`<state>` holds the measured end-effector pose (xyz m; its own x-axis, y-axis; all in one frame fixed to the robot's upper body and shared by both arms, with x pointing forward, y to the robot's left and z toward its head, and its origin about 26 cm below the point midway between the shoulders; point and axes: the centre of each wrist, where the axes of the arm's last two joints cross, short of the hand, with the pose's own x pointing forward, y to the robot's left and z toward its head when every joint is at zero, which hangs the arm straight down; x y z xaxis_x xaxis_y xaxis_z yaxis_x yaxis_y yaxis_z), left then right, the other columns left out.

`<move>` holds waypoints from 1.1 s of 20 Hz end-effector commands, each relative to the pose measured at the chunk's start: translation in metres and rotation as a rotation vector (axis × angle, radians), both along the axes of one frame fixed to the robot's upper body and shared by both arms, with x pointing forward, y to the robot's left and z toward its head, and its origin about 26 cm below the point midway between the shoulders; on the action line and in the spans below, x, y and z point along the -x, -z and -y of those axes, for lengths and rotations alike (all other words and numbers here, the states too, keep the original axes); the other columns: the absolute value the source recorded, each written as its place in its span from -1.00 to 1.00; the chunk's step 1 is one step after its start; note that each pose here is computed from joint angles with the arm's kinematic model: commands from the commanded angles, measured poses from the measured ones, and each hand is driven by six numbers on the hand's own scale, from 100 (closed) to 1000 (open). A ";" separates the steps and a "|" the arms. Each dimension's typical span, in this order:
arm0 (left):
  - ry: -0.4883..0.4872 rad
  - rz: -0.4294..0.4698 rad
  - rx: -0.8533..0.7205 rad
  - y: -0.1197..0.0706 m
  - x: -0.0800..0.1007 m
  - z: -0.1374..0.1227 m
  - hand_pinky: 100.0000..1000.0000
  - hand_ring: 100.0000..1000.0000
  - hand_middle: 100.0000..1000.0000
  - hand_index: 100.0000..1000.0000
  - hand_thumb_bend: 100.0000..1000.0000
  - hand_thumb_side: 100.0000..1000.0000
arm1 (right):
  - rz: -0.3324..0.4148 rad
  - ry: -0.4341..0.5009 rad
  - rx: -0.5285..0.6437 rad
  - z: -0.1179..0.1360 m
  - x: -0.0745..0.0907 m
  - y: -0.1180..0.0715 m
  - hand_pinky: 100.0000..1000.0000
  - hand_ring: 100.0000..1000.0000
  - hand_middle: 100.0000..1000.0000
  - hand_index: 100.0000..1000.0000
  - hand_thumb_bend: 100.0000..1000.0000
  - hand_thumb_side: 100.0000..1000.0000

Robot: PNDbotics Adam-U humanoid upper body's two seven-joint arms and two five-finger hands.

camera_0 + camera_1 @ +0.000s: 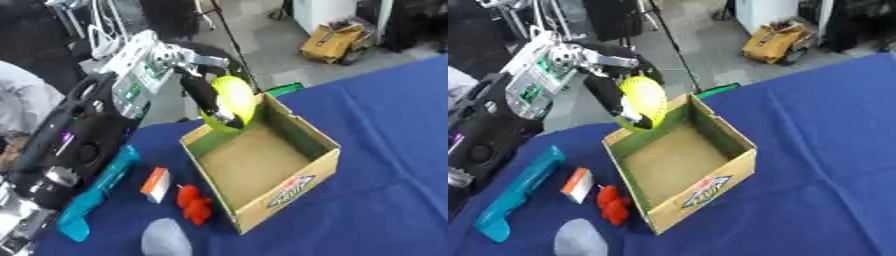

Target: Pick up objects on the table and place them in the box.

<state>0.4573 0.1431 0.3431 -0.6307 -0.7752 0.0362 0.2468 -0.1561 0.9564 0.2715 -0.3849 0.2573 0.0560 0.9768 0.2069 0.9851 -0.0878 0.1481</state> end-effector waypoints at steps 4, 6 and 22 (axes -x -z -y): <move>-0.018 0.030 -0.020 -0.003 -0.007 0.004 -0.84 -0.12 0.02 0.81 -0.68 -0.59 | 0.040 -0.024 0.026 -0.003 0.002 -0.013 0.75 0.56 -0.06 -0.02 -1.00 -0.15; -0.022 0.026 -0.030 0.003 -0.011 0.006 -0.84 -0.13 0.01 0.80 -0.68 -0.59 | 0.044 -0.029 0.022 -0.004 0.001 -0.014 0.75 0.56 -0.06 -0.02 -1.00 -0.15; 0.009 0.002 -0.070 0.040 -0.027 0.017 -0.10 0.31 0.38 0.96 -0.56 -0.07 | 0.066 -0.061 0.015 -0.008 -0.001 -0.019 0.75 0.55 -0.07 -0.02 -1.00 -0.16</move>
